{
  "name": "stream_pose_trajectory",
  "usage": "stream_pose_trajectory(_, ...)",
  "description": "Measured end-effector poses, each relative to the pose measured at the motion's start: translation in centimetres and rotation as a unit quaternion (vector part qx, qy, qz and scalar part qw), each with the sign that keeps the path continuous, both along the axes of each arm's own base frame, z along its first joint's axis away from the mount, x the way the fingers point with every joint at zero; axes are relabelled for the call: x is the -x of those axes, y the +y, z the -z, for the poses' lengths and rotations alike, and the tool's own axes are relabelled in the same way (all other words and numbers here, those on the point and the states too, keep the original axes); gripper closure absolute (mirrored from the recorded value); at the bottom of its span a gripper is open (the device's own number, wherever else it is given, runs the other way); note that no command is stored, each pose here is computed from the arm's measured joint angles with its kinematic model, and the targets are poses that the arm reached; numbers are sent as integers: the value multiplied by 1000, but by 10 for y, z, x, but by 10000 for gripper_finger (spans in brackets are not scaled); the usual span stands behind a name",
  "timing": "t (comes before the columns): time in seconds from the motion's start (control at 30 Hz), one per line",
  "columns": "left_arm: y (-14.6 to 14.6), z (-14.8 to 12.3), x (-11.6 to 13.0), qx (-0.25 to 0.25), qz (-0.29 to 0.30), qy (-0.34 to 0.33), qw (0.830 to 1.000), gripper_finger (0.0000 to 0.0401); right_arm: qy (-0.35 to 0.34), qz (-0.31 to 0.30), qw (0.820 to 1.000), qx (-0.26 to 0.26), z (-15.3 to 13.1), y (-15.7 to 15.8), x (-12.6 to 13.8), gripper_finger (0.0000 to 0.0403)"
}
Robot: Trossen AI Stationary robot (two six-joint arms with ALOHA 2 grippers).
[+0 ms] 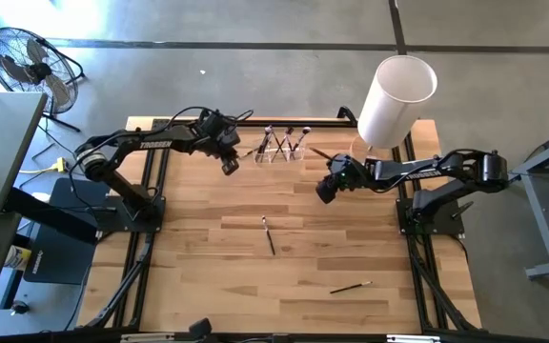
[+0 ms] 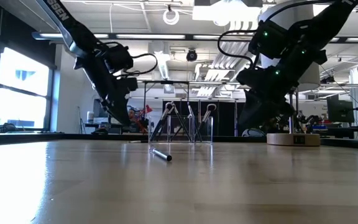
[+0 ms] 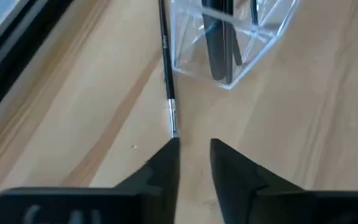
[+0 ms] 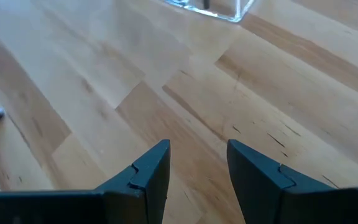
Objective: Pick & Place Makeup Brushes
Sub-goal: Put the black eyeshadow brush into the transparent organizer
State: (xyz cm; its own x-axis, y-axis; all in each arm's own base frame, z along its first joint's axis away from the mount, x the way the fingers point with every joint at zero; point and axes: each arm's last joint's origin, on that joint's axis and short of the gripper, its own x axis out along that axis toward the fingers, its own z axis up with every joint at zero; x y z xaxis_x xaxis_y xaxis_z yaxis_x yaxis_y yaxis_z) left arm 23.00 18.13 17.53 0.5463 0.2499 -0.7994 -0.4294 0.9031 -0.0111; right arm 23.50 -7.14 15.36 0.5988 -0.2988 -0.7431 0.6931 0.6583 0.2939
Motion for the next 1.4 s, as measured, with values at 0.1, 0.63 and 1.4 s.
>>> stream_pose_trajectory(0.1, 0, 11, -3, 1, -8, 26, 1000, 279, -7, 22, 1000, -8, 0, 0, 0, 249)
stream_pose_trajectory(0.63, 10, 48, -16, -35, 21, 74, 996, 247, -56, 62, 996, -16, -5, -3, -5, 249)
stream_pose_trajectory(1.4, -22, 57, -13, 33, -32, 180, 983, 399, -43, -32, 999, -3, -5, 0, -6, 249)
